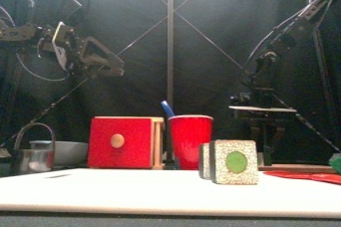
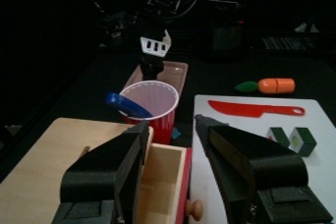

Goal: Place sushi on board then cut the sushi with the knife then place the pieces on the plate
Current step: Place the 4 sushi pieces on the plate

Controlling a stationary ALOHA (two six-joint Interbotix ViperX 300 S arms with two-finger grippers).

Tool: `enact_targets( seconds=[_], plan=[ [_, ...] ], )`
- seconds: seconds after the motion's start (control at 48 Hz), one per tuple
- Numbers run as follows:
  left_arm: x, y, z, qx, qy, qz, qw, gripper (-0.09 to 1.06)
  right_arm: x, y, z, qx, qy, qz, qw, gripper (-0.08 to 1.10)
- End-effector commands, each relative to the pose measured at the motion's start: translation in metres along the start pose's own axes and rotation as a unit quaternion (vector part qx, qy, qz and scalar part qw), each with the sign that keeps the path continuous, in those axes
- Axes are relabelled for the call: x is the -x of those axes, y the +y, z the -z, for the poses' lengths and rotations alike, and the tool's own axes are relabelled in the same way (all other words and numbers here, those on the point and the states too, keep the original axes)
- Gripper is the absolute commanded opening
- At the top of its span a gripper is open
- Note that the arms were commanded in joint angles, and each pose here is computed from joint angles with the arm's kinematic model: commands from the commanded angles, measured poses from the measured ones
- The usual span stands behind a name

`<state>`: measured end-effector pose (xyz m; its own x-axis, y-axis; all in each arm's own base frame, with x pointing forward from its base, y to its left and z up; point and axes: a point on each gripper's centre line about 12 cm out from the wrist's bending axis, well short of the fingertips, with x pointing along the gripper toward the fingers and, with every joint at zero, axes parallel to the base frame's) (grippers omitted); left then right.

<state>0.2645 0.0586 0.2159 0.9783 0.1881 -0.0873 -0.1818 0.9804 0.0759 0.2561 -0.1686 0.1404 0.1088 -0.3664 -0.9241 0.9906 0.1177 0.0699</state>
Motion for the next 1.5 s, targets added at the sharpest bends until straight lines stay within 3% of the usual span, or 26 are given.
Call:
enact_targets(
  seconds=[0.021,0.167,0.312,0.458,0.562,0.667,0.833,1.021,1.5],
  plan=[
    [-0.002,0.0,-0.007,0.0,-0.014,0.001,0.9999,0.81,0.023,0.008,-0.005,-0.007,-0.016,-0.028,0.999,0.77],
    [-0.002,-0.001,-0.008,0.0,-0.015,0.003,0.9999,0.81,0.048,0.025,0.02,0.029,-0.007,-0.063,0.998,0.77],
    [-0.002,0.0,-0.007,0.0,-0.014,0.0,0.9999,0.81,0.08,0.058,0.083,0.181,0.01,-0.128,0.975,0.78],
    [-0.004,0.002,-0.011,0.0,-0.019,-0.004,0.9998,0.81,0.104,0.093,0.133,0.301,0.053,-0.191,0.933,0.83],
    [-0.005,0.003,-0.015,0.001,-0.024,-0.004,0.9997,0.81,0.116,0.125,0.158,0.406,0.038,-0.235,0.882,0.84],
    [-0.007,0.004,-0.018,0.003,-0.029,-0.007,0.9996,0.81,0.112,0.148,0.17,0.482,0.031,-0.242,0.842,0.84],
    [-0.006,0.006,-0.017,0.015,-0.026,-0.015,0.9994,0.81,0.101,0.166,0.18,0.544,0.038,-0.244,0.802,0.84],
    [-0.005,0.007,-0.013,0.032,-0.022,-0.025,0.9989,0.81,0.095,0.178,0.186,0.569,0.043,-0.251,0.782,0.84],
    [-0.003,0.008,-0.01,0.033,-0.017,-0.027,0.9989,0.81,0.061,0.184,0.187,0.574,0.05,-0.225,0.786,0.77]
  ],
)
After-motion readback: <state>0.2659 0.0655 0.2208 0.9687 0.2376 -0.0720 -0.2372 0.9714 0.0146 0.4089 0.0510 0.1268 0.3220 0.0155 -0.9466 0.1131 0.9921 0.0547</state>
